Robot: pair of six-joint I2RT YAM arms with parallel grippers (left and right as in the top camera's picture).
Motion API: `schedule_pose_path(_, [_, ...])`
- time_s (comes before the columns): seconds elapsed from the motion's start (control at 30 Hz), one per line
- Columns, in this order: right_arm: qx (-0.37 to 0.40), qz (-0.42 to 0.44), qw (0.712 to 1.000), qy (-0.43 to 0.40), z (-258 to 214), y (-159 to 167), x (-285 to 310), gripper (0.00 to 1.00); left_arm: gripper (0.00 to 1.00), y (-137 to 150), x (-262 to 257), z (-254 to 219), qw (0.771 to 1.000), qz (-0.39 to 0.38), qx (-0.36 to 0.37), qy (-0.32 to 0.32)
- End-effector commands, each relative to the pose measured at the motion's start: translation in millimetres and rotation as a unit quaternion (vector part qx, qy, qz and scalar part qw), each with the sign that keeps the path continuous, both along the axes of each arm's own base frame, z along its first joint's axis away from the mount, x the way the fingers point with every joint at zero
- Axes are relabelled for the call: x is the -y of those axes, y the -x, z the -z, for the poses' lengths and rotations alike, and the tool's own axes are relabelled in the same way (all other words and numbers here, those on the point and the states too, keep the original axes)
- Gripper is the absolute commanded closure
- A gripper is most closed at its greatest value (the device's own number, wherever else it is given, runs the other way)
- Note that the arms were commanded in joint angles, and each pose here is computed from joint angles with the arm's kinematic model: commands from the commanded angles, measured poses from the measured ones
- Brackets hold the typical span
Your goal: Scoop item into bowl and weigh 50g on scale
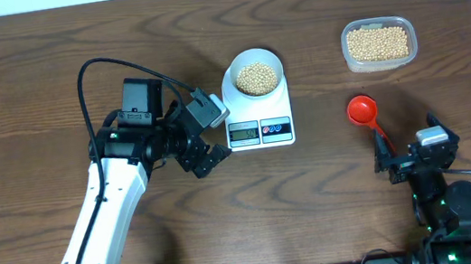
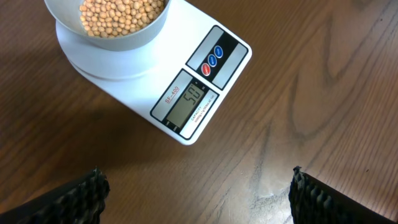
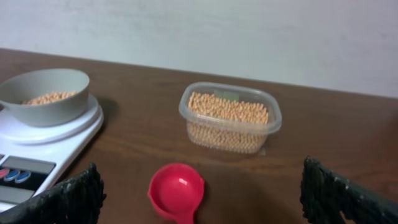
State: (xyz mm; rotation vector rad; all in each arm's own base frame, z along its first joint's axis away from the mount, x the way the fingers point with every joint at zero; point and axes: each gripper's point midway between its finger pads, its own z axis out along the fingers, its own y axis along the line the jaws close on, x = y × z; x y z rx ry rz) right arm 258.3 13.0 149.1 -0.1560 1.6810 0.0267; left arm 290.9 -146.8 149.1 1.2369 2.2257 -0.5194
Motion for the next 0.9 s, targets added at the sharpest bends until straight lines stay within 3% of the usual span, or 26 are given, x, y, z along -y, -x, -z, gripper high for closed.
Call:
schedule_pose_path(0.0, [-0.002,0.001,1.0,-0.002,1,2,0,0.01,0.05,-4,2,-9,1.0,0.004,0.01,0.007])
schedule_pose_path(0.87, [0.033,0.002,0.999,0.03,-11,13,1,0.01,0.05,-4,2,-9,1.0,0.004,0.01,0.007])
